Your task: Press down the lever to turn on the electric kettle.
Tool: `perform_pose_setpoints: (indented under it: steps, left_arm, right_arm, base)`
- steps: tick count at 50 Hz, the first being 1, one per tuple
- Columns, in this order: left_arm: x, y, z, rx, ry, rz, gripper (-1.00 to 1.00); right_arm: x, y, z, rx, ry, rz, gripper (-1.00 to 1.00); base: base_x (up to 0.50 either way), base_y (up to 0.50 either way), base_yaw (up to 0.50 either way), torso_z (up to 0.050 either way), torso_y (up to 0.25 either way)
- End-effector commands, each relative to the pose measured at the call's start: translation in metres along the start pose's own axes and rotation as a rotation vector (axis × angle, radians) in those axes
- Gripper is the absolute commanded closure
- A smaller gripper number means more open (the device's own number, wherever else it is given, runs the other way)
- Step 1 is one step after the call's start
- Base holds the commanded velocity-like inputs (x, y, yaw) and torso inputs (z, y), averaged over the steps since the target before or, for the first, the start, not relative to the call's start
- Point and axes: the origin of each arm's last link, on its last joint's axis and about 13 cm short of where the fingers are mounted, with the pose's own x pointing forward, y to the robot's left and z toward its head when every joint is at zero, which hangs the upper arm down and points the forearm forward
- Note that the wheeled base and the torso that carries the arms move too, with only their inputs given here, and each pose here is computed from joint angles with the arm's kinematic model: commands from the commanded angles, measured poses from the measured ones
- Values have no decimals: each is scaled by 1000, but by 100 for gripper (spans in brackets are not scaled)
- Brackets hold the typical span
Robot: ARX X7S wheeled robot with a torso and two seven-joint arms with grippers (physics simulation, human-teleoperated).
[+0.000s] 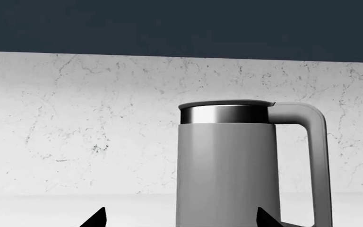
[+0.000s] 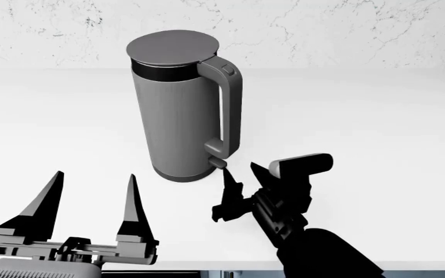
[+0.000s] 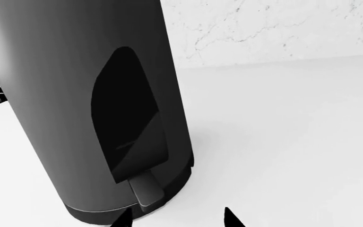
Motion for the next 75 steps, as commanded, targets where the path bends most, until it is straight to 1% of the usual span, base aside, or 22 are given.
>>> perform_pose_setpoints:
  steps: [1, 41, 58, 75]
  left_arm:
    - [-1, 0, 0, 0, 0, -1, -100]
    - [-1, -1, 0, -2, 1, -3, -100]
    - [1, 0, 1, -3, -1, 0, -100]
    - [1, 1, 0, -4, -1, 0, -100]
  right_arm:
    - [0, 0, 2, 14, -16, 7, 100]
    - [2, 5, 9, -24, -18, 27, 100]
    - [6, 7, 9, -26, -12, 31, 100]
    - [12, 4, 6, -10, -5, 26, 100]
  base:
    - [0, 0, 0, 0, 0]
    - [0, 0, 0, 0, 0]
    - [0, 0, 0, 0, 0]
    - [0, 0, 0, 0, 0]
